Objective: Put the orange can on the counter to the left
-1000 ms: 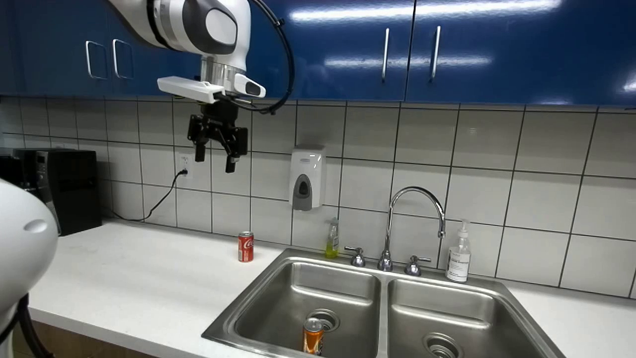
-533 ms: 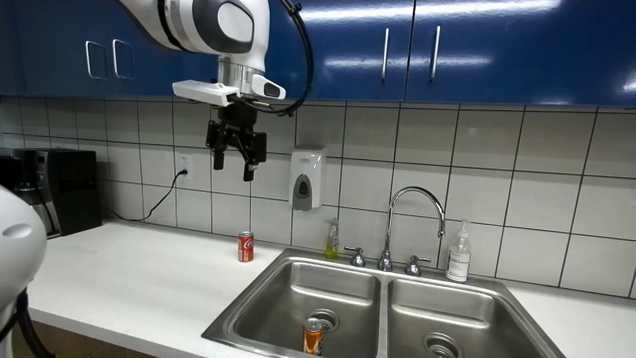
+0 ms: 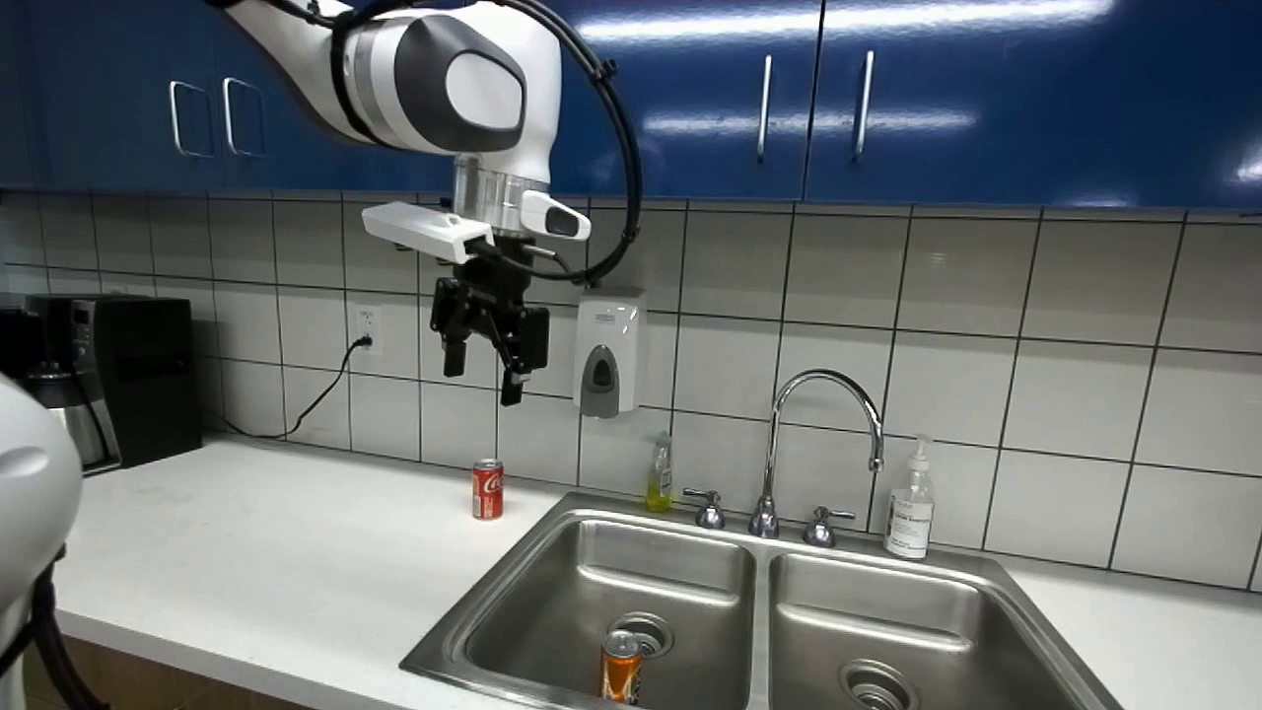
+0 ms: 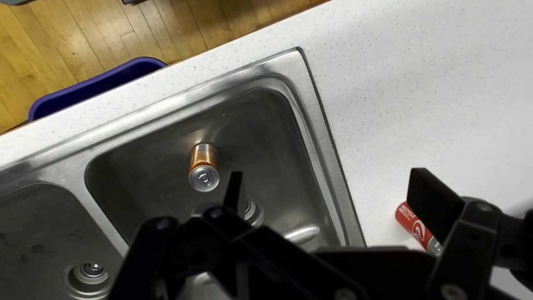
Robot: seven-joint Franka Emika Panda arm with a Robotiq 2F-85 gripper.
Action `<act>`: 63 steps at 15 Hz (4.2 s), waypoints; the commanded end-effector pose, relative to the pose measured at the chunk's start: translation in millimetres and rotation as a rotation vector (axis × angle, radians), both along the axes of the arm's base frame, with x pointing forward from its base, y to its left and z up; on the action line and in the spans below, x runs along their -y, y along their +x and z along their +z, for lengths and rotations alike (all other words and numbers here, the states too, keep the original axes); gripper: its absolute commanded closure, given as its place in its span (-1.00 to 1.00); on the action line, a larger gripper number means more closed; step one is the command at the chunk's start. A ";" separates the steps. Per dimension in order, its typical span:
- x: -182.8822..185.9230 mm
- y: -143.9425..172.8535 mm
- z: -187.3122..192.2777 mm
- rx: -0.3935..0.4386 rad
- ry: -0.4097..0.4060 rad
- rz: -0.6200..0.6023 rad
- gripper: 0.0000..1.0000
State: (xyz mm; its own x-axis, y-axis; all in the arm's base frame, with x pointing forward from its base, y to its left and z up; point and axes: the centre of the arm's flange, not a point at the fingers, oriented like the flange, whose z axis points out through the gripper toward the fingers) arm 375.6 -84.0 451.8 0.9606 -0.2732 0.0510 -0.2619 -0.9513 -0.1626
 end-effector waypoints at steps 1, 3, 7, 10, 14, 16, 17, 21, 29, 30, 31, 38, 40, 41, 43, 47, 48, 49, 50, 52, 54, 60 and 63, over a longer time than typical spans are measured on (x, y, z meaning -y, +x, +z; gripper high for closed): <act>12.8 13.2 -34.7 0.023 -0.037 0.002 -1.00; 14.6 23.7 -53.4 0.048 -0.071 0.009 -1.00; 21.4 49.8 -93.3 0.092 -0.126 0.020 -1.00; 29.7 67.7 -124.8 0.111 -0.152 0.014 -1.00; 41.7 84.6 -170.4 0.102 -0.172 -0.011 -1.00; 49.7 93.4 -191.9 0.089 -0.180 -0.020 -1.00; 53.8 97.4 -201.5 0.084 -0.185 -0.024 -1.00; 69.8 109.8 -231.7 0.071 -0.197 -0.048 -1.00; 103.2 130.6 -281.5 0.035 -0.215 -0.089 -1.00; 106.1 132.0 -288.3 0.026 -0.216 -0.091 -1.00; 108.3 133.1 -294.6 0.018 -0.218 -0.095 -1.00; 114.1 138.4 -332.6 -0.038 -0.205 -0.101 -1.00; 111.1 139.2 -340.4 -0.052 -0.202 -0.095 -1.00; 108.9 139.8 -344.4 -0.057 -0.201 -0.090 -1.00; 106.3 140.4 -351.1 -0.065 -0.200 -0.085 -1.00; 102.2 140.7 -362.4 -0.077 -0.197 -0.076 -1.00; 100.5 141.4 -364.6 -0.079 -0.194 -0.072 -1.00; 99.1 142.4 -367.1 -0.081 -0.194 -0.071 -1.00; 98.1 143.5 -369.2 -0.083 -0.193 -0.069 -1.00; 96.4 145.9 -372.8 -0.084 -0.192 -0.067 -1.00; 95.3 148.9 -375.4 -0.083 -0.192 -0.064 -1.00; 95.8 155.9 -383.4 -0.089 -0.199 -0.065 -1.00; 96.0 157.4 -386.1 -0.094 -0.203 -0.066 -1.00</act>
State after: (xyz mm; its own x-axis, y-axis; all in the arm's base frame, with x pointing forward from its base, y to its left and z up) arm 525.4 -178.0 68.5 0.9484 -0.3155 0.0320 -0.3169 -0.9467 0.0572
